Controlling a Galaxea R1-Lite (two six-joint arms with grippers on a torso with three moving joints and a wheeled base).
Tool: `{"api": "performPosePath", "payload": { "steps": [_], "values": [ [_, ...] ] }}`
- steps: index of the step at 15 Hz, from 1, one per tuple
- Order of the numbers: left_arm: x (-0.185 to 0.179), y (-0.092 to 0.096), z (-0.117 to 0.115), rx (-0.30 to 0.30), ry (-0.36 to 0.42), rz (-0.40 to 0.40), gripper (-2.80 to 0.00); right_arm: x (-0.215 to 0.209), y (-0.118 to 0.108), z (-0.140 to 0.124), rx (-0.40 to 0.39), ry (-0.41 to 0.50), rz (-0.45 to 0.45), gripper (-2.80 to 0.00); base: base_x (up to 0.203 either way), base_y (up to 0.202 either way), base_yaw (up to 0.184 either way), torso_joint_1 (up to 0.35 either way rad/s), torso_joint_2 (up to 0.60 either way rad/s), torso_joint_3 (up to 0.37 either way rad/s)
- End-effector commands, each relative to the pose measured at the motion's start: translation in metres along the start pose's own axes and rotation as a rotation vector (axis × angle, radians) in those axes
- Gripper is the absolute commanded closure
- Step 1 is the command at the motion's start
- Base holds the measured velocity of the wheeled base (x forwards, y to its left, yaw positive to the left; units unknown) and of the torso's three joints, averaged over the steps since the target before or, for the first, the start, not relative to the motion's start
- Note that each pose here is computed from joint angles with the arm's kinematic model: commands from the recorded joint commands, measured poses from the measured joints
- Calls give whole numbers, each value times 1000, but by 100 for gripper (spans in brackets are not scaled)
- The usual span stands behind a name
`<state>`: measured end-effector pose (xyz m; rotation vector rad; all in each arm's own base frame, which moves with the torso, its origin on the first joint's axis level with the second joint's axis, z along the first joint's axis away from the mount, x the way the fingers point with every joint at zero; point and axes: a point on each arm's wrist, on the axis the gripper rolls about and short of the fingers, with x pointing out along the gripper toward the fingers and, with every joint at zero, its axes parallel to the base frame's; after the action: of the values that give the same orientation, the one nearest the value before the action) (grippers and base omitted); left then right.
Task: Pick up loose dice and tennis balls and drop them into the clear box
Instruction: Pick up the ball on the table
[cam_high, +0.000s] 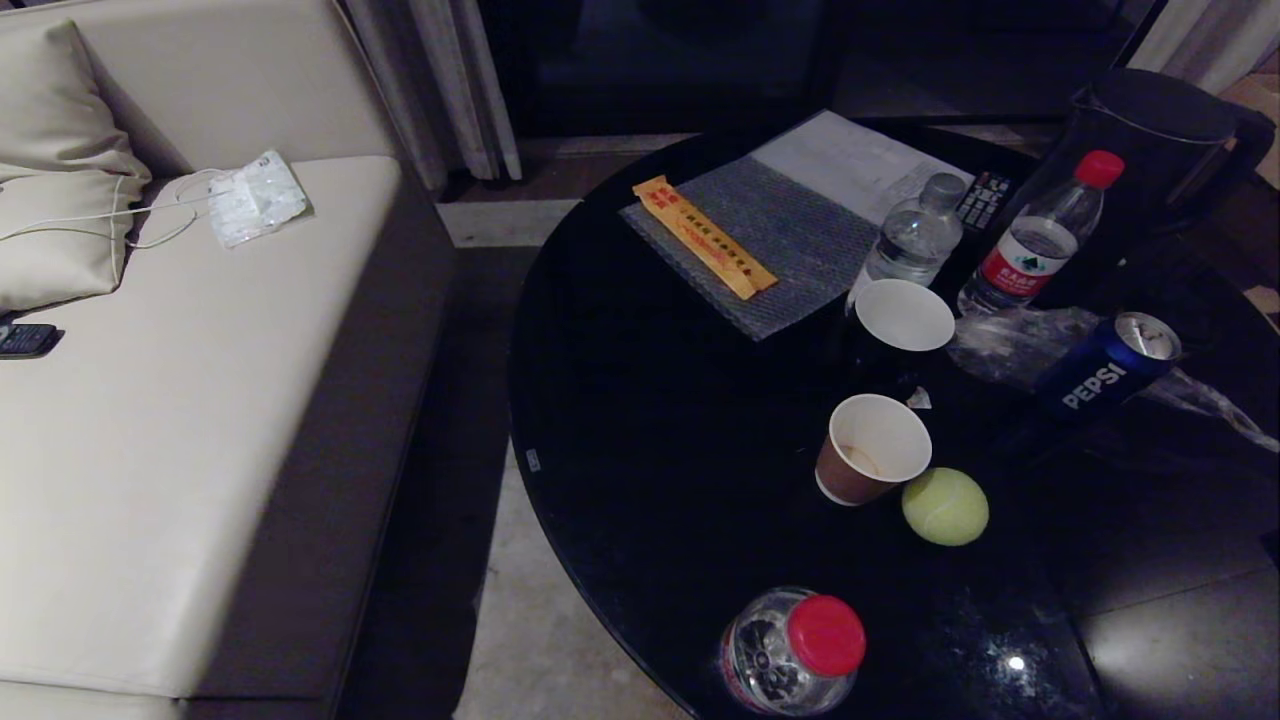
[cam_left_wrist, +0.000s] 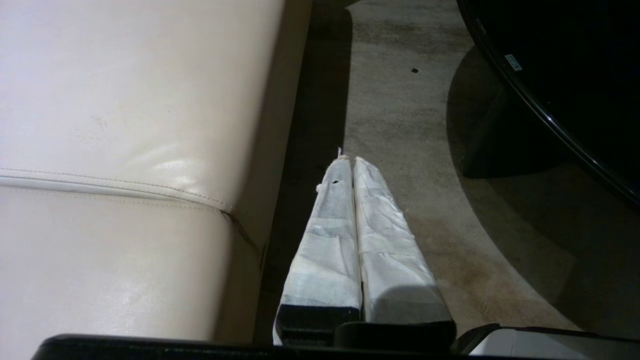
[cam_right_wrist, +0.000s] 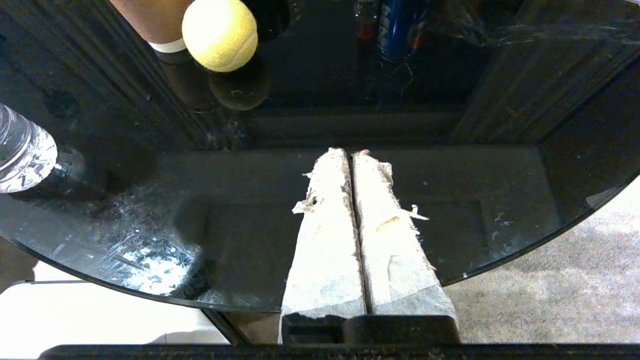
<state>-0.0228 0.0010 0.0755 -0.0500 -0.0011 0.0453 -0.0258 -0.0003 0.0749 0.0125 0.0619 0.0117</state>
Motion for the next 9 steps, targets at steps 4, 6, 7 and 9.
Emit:
{"api": "performPosePath", "payload": {
  "steps": [4, 6, 7, 9],
  "values": [
    [0, 0, 0, 0, 3, 1, 0, -10, 1, 43, 25, -67, 4, 0, 0, 0, 0, 0, 0, 0],
    [0, 0, 0, 0, 3, 1, 0, -2, 1, 73, 36, 8, 19, 0, 0, 0, 0, 0, 0, 0],
    [0, 0, 0, 0, 3, 1, 0, 7, 2, 85, 44, 64, 38, 0, 0, 0, 0, 0, 0, 0],
    [0, 0, 0, 0, 3, 1, 0, 29, 3, 103, 70, 169, 77, 0, 0, 0, 0, 0, 0, 0]
  ]
}}
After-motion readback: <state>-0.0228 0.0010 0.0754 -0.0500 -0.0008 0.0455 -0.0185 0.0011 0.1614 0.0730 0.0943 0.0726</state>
